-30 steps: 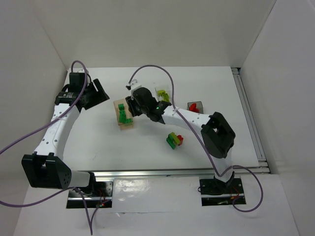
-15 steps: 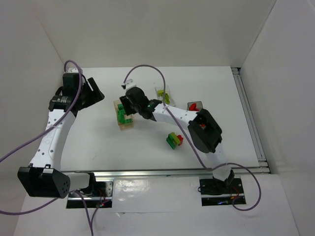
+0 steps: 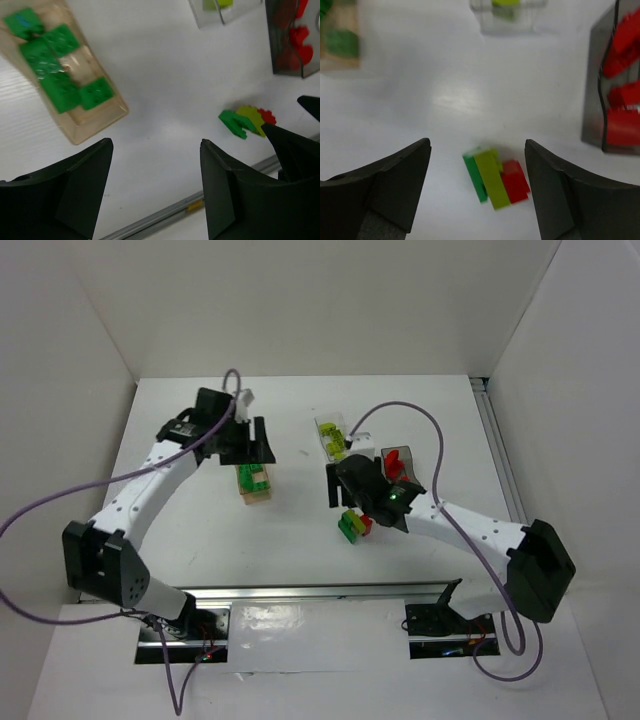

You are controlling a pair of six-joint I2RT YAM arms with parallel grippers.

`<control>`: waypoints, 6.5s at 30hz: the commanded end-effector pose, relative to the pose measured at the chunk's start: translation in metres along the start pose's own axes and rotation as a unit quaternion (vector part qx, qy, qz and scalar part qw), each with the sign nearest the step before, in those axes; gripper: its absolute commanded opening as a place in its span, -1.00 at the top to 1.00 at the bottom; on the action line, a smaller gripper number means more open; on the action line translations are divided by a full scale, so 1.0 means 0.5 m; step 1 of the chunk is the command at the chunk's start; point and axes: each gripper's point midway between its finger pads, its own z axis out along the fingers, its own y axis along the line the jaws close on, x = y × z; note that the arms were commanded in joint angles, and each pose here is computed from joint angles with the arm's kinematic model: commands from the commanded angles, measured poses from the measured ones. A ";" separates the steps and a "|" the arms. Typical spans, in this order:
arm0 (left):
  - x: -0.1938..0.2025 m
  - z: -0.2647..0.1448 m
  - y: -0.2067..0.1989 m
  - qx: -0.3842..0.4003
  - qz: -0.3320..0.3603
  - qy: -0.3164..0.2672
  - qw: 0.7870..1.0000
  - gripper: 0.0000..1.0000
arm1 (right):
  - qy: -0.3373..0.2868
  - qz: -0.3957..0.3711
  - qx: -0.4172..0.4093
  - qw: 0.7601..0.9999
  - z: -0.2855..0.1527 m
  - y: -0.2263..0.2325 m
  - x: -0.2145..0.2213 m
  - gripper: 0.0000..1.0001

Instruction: Sort the legos into containers by color

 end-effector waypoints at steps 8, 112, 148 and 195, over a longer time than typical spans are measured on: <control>0.080 0.086 -0.145 0.078 0.072 0.088 0.990 -0.58 | 0.135 0.016 0.020 0.990 -0.063 -0.078 0.186 -0.98; 0.014 0.107 0.104 -0.134 -0.128 -0.041 0.982 0.97 | 0.009 0.140 -0.145 0.979 0.023 -0.087 -0.095 0.15; 0.112 0.164 -0.091 -0.029 0.159 0.031 0.986 -0.92 | 0.168 0.000 -0.108 0.980 0.085 -0.037 0.083 -0.74; 0.185 0.158 -0.195 0.143 0.209 0.065 0.965 -0.68 | 0.142 -0.089 -0.144 0.975 0.102 -0.006 0.077 0.47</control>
